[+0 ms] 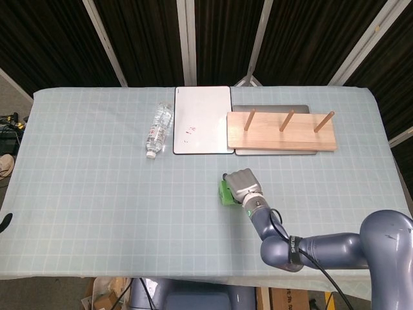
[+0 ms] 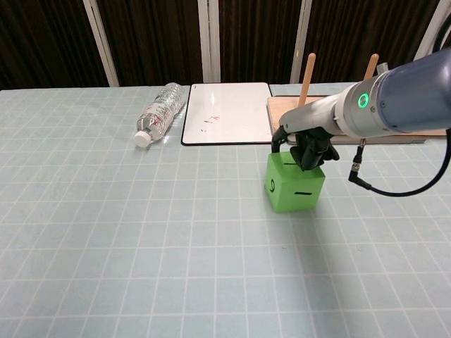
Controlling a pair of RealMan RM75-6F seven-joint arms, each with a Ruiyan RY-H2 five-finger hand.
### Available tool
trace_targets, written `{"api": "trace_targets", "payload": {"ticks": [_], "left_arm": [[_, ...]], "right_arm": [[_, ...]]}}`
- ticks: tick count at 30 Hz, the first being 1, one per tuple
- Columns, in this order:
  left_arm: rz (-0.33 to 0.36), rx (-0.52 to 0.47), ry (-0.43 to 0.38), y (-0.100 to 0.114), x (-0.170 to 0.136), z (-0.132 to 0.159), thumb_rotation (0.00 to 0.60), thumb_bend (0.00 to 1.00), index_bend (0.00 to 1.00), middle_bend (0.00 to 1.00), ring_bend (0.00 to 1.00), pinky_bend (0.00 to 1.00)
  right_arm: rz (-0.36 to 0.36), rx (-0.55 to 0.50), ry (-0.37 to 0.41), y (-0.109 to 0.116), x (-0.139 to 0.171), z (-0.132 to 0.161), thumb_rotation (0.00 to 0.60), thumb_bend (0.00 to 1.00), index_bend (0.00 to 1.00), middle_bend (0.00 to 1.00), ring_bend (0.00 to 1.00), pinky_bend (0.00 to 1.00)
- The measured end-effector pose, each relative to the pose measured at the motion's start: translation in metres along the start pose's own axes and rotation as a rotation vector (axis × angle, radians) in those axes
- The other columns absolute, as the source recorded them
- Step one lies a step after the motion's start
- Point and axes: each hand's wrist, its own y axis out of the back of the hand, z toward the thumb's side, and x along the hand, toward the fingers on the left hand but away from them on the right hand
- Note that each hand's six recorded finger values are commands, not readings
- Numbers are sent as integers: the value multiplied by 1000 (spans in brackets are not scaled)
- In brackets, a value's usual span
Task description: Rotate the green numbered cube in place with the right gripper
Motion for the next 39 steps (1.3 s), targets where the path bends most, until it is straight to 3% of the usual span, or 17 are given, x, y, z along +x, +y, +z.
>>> {"api": "trace_targets", "payload": {"ticks": [14, 31, 39], "left_arm": [[5, -2, 3, 2, -1, -1, 600, 306, 106, 0, 0, 0], [12, 2, 1, 2, -3, 0, 600, 307, 108, 0, 0, 0], [12, 7, 4, 2, -3, 0, 600, 307, 108, 0, 0, 0]], "right_arm": [[19, 57, 34, -3, 14, 22, 600, 859, 246, 829, 745, 617], [61, 127, 35, -9, 35, 18, 600, 860, 246, 829, 745, 617], [70, 167, 82, -13, 50, 27, 600, 861, 246, 829, 745, 617]]}}
